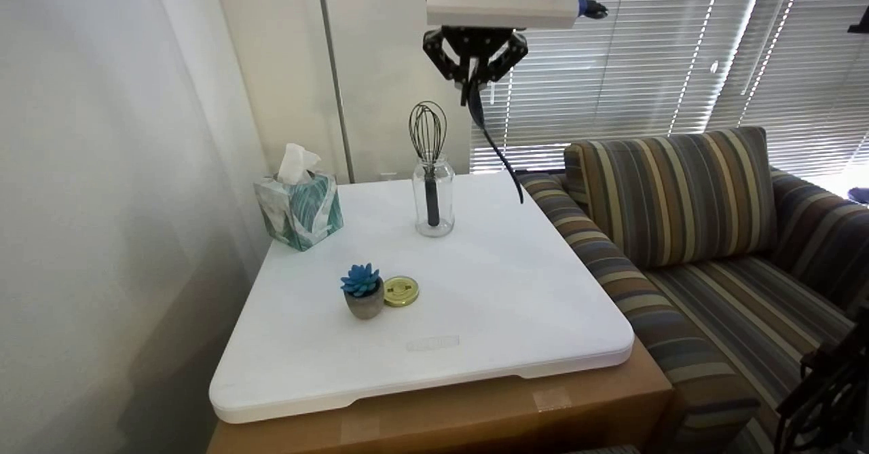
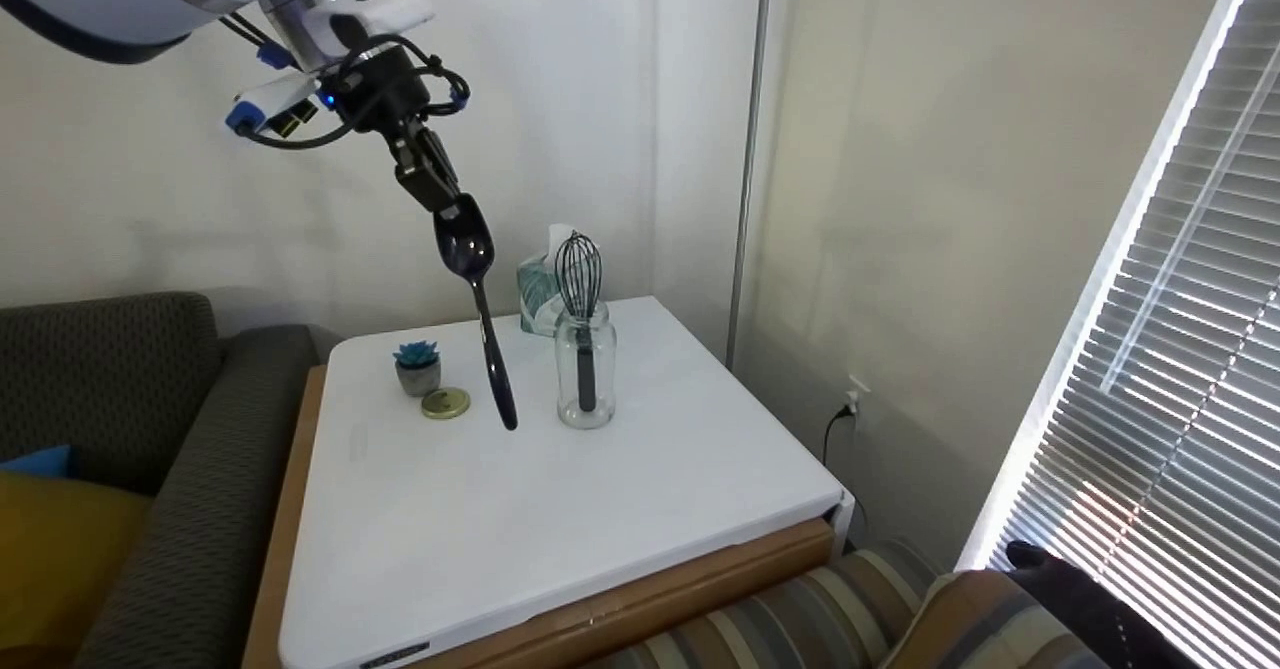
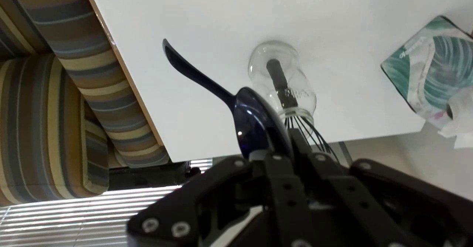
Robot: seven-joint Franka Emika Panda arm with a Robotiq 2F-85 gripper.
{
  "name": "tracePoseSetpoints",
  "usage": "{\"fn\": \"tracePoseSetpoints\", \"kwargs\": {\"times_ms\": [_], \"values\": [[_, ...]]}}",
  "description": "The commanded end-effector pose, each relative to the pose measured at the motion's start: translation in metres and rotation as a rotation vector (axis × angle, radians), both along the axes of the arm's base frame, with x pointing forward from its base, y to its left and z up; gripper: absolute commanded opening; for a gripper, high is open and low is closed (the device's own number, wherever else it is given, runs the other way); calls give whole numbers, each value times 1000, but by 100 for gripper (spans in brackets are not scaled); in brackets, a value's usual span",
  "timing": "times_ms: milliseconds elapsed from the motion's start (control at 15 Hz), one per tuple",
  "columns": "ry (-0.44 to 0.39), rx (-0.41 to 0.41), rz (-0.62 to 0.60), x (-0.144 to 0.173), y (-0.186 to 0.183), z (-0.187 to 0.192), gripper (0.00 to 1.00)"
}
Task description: Take the black ladle out of the glass jar
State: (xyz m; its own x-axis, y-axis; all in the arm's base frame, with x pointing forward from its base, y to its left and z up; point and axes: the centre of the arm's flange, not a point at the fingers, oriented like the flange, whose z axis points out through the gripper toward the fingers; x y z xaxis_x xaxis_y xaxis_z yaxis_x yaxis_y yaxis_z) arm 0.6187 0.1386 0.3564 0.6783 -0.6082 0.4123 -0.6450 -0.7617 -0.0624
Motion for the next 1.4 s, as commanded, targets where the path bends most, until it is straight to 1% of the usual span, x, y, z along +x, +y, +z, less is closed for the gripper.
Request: {"fn": "tracePoseSetpoints", "kwargs": {"times_ms": [0, 200, 400, 667, 800, 1067, 1333], "values": [[100, 7, 111, 1, -3, -26, 2], [161, -40, 243, 1, 7, -51, 2], [219, -66, 354, 6, 13, -80, 2], [277, -107, 480, 7, 20, -114, 2], [286, -122, 535, 10, 25, -130, 2], [268, -127, 622, 17, 39, -158, 2], [293, -226, 670, 36, 50, -170, 2]]}}
